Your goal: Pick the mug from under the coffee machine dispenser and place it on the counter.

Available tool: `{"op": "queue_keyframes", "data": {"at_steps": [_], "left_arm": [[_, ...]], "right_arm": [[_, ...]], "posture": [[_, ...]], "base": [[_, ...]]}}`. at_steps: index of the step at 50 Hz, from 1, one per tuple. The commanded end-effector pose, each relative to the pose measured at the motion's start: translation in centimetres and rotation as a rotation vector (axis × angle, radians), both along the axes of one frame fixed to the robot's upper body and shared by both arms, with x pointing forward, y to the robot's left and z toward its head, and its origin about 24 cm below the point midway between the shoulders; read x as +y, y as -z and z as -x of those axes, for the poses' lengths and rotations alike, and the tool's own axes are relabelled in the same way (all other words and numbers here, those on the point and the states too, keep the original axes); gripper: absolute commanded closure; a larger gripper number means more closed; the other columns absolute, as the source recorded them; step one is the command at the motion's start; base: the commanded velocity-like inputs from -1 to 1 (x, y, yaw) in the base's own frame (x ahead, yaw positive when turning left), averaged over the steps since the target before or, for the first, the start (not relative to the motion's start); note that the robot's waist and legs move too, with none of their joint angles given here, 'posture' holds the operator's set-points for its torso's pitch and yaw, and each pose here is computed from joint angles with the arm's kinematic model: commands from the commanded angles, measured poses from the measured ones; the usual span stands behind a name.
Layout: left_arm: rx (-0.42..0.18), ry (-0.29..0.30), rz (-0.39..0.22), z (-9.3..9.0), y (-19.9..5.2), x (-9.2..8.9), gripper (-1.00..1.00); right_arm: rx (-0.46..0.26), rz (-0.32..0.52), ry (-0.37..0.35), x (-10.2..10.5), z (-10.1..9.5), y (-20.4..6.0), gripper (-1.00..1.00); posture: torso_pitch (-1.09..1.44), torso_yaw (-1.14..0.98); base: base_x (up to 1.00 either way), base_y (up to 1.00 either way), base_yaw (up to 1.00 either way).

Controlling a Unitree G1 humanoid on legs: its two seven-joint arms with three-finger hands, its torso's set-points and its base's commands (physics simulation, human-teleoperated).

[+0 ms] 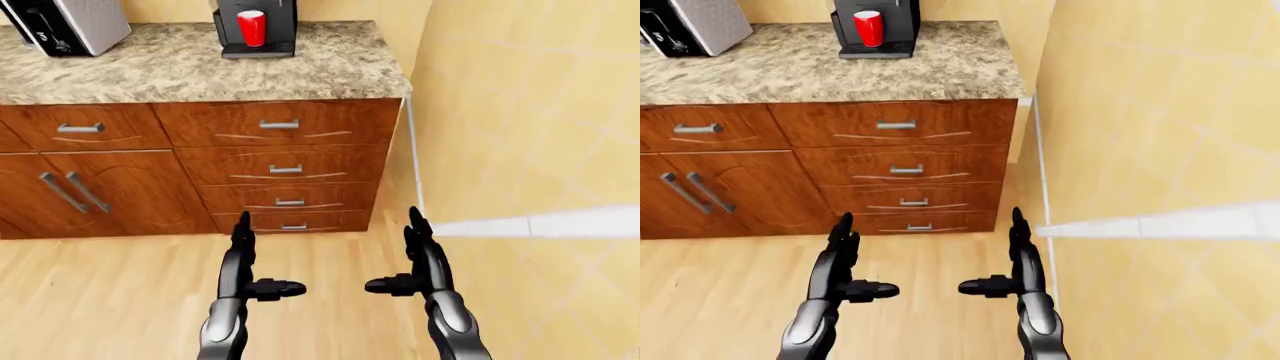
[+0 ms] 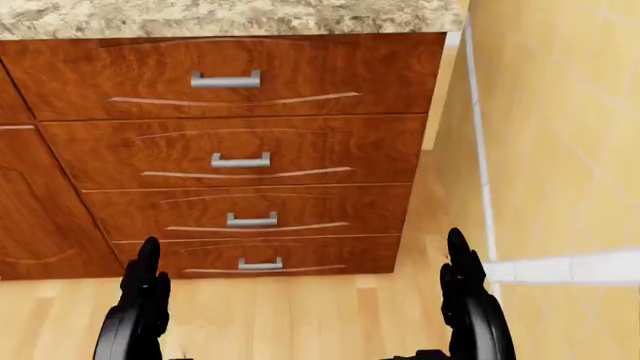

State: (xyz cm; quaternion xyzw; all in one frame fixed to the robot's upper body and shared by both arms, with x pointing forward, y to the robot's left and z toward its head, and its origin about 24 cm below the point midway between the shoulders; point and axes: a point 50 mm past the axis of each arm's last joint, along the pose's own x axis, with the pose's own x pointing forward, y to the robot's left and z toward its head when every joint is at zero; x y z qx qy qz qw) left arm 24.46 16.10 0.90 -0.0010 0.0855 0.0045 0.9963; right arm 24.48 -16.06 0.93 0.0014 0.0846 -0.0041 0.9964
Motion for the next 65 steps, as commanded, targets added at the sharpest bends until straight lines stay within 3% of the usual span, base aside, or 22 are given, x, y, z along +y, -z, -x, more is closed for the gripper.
{"op": "queue_keyframes", "data": {"at_steps": [1,3,4,6,10,16,22,30,35,47,65], "left_arm": [[-0.198,0.015,-0.013,-0.8,-3.8,-0.1,-1.00],[-0.207,0.005,-0.013,-0.8,-4.0,0.1,-1.00],[-0.222,-0.004,-0.055,-0.9,-4.1,0.2,-1.00],[-0.216,0.005,-0.023,-0.9,-4.2,0.2,-1.00],[-0.260,0.007,-0.008,-1.0,-5.4,0.5,-1.00],[-0.294,-0.010,-0.031,-1.2,-7.1,1.1,-1.00],[-0.329,-0.052,-0.026,-1.7,-9.4,3.0,-1.00],[-0.376,-0.084,-0.037,-1.8,-11.8,4.3,-1.00],[-0.444,-0.110,-0.061,-1.7,-15.1,5.4,-1.00],[-0.533,-0.192,-0.100,-1.1,-20.0,8.0,-1.00],[-0.598,-0.246,-0.145,-0.1,-24.2,10.0,-1.00]], "right_arm": [[-0.178,0.016,-0.010,0.1,-1.0,-3.2,-1.00],[-0.182,0.012,-0.013,0.1,-0.9,-3.4,-1.00],[-0.195,0.014,-0.006,0.0,-1.0,-3.8,-1.00],[-0.204,0.010,-0.007,0.0,-1.0,-4.3,-1.00],[-0.225,-0.004,-0.010,-0.2,-1.1,-5.4,-1.00],[-0.254,-0.047,0.011,-1.0,-1.6,-7.7,-1.00],[-0.281,-0.067,0.042,-2.7,-2.5,-9.6,-1.00],[-0.393,-0.054,0.092,-5.2,-3.6,-13.9,-1.00],[-0.461,-0.042,0.144,-7.2,-4.1,-17.2,-1.00],[-0.572,-0.004,0.187,-9.5,-4.1,-22.5,-1.00],[-0.611,0.037,0.196,-10.6,-4.1,-24.3,-1.00]], "posture": [[0.00,0.00],[0.00,0.00],[0.00,0.00],[0.00,0.00],[0.00,0.00],[0.00,0.00],[0.00,0.00],[0.00,0.00],[0.00,0.00],[0.00,0.00],[0.00,0.00]], "base": [[0.00,0.00,0.00],[0.00,0.00,0.00],[0.00,0.00,0.00],[0.00,0.00,0.00],[0.00,0.00,0.00],[0.00,0.00,0.00],[0.00,0.00,0.00],[0.00,0.00,0.00],[0.00,0.00,0.00],[0.00,0.00,0.00],[0.01,0.00,0.00]]}}
